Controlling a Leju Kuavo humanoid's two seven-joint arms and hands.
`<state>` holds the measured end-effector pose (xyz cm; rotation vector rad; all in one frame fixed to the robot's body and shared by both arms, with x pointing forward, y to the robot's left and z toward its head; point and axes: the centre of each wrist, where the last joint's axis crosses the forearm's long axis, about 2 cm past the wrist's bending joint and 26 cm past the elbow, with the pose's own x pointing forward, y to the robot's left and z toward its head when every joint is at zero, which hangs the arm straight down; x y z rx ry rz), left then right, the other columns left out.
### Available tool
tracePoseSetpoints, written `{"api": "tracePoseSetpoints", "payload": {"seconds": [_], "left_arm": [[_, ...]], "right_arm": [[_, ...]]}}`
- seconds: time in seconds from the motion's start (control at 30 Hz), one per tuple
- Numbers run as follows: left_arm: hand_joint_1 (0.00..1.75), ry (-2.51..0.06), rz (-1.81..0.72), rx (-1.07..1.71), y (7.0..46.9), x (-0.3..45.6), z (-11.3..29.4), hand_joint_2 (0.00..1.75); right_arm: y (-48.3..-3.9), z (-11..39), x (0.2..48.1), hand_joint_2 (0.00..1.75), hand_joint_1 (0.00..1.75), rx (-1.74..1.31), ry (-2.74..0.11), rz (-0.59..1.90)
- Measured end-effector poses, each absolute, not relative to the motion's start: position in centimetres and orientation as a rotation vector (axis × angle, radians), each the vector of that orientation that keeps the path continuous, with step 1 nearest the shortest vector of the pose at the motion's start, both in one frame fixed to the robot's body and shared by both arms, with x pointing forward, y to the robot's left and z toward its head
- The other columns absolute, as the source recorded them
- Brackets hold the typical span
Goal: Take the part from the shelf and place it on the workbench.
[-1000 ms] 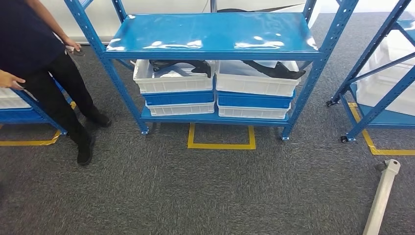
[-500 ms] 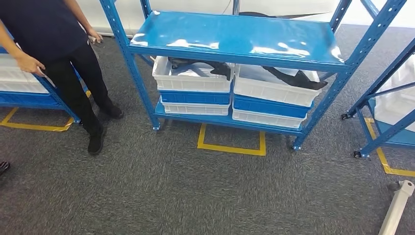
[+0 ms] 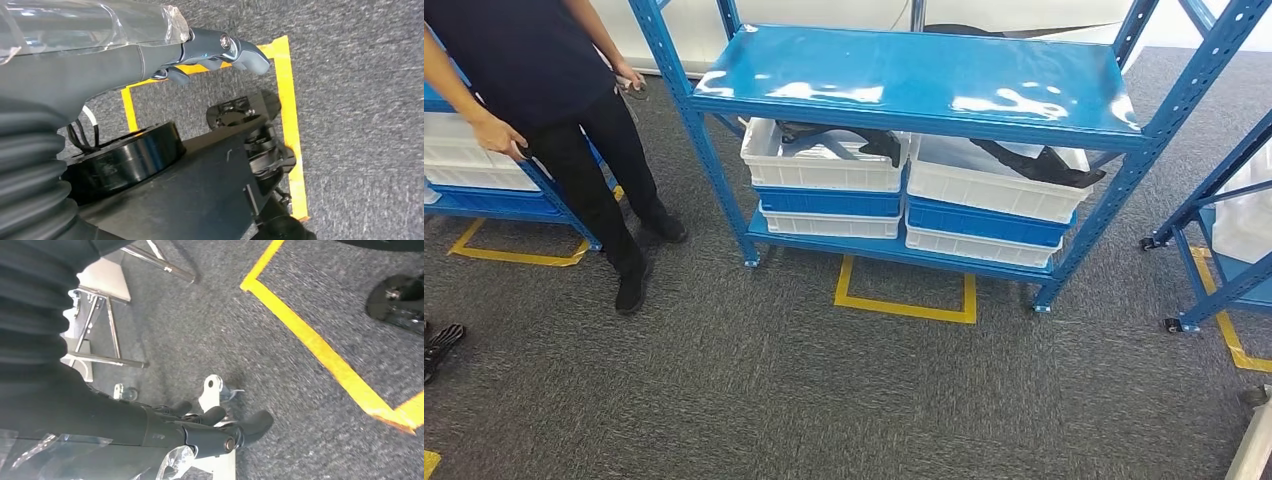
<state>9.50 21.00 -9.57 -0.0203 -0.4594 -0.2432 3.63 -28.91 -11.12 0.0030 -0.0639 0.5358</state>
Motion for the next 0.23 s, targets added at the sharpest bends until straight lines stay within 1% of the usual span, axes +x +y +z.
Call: {"api": "tracePoseSetpoints", "payload": {"seconds": [0.23], "left_arm": [[0.00, -0.409, -0.235, -0.042, 22.0, 7.4, -10.1, 1.75]], "right_arm": [[-28.7, -11.2, 3.1, 1.75, 0.00, 0.015, -0.101, 0.459]]}}
